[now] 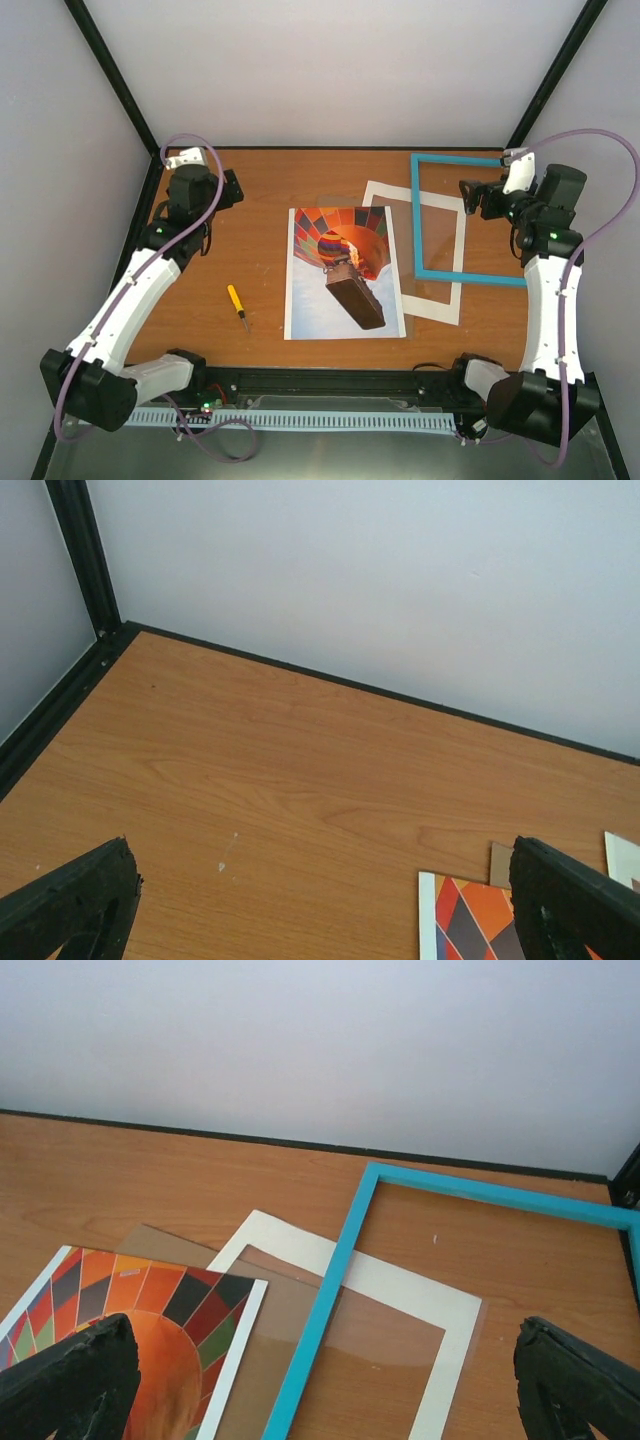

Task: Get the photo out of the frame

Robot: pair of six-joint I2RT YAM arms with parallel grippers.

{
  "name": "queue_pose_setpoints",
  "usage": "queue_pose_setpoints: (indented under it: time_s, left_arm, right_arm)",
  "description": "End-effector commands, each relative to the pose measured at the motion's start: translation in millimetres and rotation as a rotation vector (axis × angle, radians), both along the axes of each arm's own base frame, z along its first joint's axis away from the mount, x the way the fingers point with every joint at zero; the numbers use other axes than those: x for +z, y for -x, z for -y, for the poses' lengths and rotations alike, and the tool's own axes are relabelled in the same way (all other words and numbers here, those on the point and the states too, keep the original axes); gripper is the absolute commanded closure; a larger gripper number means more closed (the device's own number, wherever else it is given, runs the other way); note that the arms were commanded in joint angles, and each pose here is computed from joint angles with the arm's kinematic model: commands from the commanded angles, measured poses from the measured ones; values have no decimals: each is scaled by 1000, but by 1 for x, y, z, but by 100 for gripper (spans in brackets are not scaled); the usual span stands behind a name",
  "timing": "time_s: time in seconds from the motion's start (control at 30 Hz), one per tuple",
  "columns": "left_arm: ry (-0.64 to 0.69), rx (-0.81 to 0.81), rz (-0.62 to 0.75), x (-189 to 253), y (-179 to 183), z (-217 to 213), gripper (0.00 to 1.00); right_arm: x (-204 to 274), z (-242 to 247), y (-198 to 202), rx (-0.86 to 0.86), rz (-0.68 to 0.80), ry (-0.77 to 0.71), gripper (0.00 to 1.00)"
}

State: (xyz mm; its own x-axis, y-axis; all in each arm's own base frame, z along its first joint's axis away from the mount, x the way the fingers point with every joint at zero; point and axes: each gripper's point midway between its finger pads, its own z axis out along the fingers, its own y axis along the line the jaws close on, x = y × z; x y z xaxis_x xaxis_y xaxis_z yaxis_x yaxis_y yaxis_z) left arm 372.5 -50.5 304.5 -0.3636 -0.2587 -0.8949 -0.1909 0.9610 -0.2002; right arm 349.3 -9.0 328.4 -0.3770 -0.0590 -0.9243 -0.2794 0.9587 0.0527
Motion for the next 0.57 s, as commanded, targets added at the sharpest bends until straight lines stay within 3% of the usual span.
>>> queue_pose_setpoints:
  time_s: [0.0,0.53]
  left_arm:
    - [26,45,97,33,5,-10,0]
    - [-27,85,29,10,-3,-16,0]
  right_arm:
    - [-6,7,-11,-57,-12,-59,0]
    - [-9,3,-13,-27,-12,-72,0]
